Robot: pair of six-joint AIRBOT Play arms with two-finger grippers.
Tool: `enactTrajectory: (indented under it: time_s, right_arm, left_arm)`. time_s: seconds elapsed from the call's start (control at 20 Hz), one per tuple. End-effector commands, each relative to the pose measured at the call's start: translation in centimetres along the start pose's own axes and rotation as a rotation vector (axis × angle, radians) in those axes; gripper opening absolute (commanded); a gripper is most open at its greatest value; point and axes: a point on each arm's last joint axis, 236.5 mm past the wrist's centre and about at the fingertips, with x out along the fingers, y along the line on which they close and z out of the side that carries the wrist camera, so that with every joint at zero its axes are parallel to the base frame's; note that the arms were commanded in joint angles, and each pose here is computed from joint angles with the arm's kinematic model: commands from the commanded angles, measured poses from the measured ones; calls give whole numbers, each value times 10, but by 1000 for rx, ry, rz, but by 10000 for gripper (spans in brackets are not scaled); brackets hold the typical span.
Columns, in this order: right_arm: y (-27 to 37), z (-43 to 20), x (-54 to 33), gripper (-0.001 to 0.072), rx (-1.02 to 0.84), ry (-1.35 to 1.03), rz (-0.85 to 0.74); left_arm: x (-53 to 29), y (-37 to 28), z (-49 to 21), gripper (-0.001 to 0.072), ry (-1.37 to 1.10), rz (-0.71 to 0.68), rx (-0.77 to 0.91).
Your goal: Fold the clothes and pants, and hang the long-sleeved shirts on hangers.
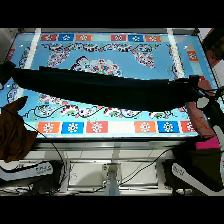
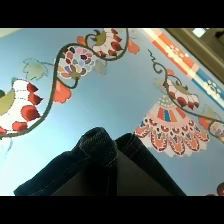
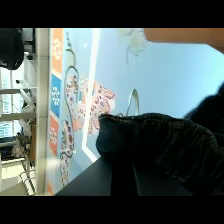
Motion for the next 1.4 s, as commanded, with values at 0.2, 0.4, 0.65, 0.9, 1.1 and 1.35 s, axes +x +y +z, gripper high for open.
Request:
enactTrajectory:
  time_s: [0.2,0.4,0.65,0.9,1.1,1.35]
  right_arm:
    - [42,-1,34,32,-182,-23,79]
    - [36,-10,60,32,-180,-34,99]
    - [40,0,69,32,-123,-90,151]
    - [42,2,70,122,-140,-99,162]
    - [54,7,66,572,-171,-129,208]
    - [63,9,60,571,-208,-139,226]
  left_arm:
    - [39,-16,-29,25,-60,-21,2]
    - [55,-17,-35,25,-109,-18,-31]
    - [66,-23,-26,28,-137,-28,-46]
    - [64,-23,-17,95,-172,-29,-41]
    - [63,-21,-10,705,-196,-26,-43]
    - [56,-20,0,705,-200,-27,-48]
